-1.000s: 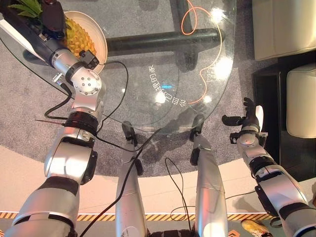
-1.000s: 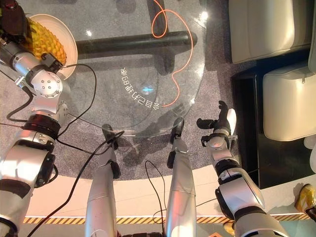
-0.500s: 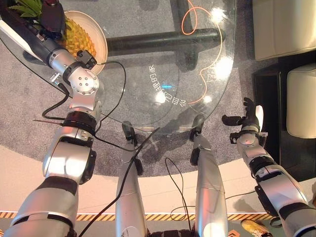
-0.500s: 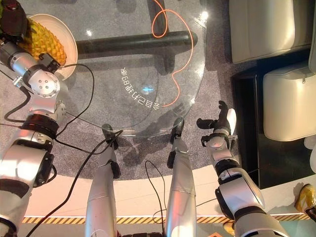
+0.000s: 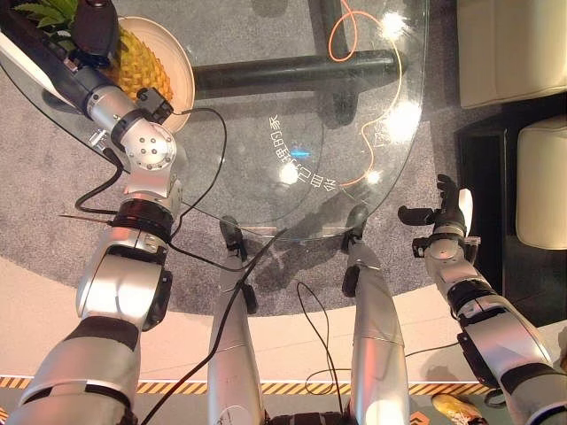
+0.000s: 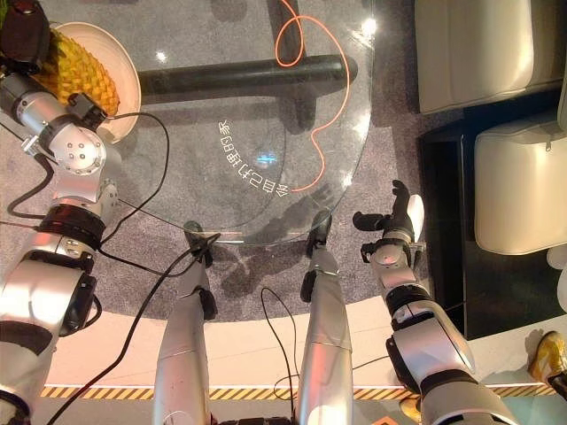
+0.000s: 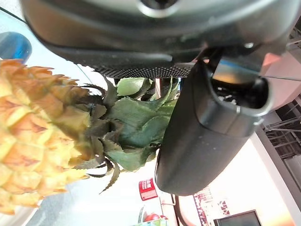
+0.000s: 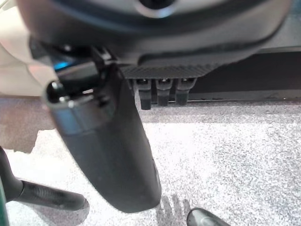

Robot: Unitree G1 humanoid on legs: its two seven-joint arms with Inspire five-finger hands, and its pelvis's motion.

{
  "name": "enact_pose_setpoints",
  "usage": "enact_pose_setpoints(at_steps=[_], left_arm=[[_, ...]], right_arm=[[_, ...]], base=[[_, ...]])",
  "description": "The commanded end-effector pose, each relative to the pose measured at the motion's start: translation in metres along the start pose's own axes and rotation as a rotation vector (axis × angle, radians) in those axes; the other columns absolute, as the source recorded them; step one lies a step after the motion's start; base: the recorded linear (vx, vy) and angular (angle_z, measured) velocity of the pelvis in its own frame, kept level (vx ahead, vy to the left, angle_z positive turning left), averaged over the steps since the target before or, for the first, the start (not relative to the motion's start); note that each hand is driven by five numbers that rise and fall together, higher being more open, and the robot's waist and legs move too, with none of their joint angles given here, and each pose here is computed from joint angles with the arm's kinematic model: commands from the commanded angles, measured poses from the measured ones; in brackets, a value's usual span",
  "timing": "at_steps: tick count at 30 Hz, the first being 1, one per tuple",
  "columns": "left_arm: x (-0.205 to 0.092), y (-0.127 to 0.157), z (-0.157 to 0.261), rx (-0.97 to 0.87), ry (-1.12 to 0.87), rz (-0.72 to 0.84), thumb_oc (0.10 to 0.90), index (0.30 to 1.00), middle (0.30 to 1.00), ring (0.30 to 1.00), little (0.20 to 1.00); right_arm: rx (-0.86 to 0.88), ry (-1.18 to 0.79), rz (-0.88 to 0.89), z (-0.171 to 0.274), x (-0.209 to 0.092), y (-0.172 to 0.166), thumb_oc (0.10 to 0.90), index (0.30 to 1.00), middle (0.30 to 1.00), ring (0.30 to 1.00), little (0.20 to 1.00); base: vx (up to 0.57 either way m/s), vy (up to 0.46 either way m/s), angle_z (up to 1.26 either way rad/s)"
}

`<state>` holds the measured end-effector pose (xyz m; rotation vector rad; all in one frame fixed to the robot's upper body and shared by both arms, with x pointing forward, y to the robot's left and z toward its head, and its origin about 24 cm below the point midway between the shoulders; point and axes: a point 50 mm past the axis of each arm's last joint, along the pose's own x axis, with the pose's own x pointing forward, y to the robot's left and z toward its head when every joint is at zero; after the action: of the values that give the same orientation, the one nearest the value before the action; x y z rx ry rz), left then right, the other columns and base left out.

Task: Pick up the fruit to the plate

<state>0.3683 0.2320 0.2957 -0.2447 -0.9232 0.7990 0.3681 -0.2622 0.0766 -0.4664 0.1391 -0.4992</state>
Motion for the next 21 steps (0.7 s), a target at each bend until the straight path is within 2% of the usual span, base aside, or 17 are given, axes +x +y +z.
enact_pose_setpoints(at_steps=[1, 9, 16, 18, 19, 21], left_arm=[[0.026, -0.006, 0.05, -0.179, -0.234, -0.017, 0.635, 0.759, 0.759, 0.759, 0.735], [0.015, -0.003, 0.044, -0.192, -0.225, -0.049, 0.723, 0.834, 0.834, 0.834, 0.823], [0.008, 0.001, 0.04, -0.203, -0.218, -0.067, 0.742, 0.851, 0.851, 0.851, 0.842], [0.004, 0.002, 0.038, -0.199, -0.217, -0.077, 0.756, 0.862, 0.862, 0.862, 0.856], [0.002, 0.002, 0.037, -0.2, -0.214, -0.081, 0.8, 0.9, 0.9, 0.9, 0.9], [-0.001, 0.004, 0.035, -0.204, -0.208, -0.086, 0.8, 0.9, 0.9, 0.9, 0.9]], right_arm=[[-0.031, -0.022, -0.088, 0.0, 0.005, -0.018, 0.8, 0.9, 0.9, 0.9, 0.9], [-0.021, -0.014, -0.1, -0.002, 0.004, -0.018, 0.8, 0.9, 0.9, 0.9, 0.9], [-0.016, -0.007, -0.109, -0.005, 0.003, -0.02, 0.8, 0.9, 0.9, 0.9, 0.9], [-0.011, -0.006, -0.112, -0.004, 0.004, -0.021, 0.8, 0.9, 0.9, 0.9, 0.9], [-0.011, -0.007, -0.113, -0.004, 0.004, -0.021, 0.8, 0.9, 0.9, 0.9, 0.9], [-0.009, -0.008, -0.115, -0.003, 0.004, -0.021, 0.8, 0.9, 0.9, 0.9, 0.9]], base=[[0.0, 0.0, 0.0], [0.0, 0.0, 0.0], [0.0, 0.0, 0.0], [0.0, 0.0, 0.0], [0.0, 0.0, 0.0], [0.0, 0.0, 0.0]])
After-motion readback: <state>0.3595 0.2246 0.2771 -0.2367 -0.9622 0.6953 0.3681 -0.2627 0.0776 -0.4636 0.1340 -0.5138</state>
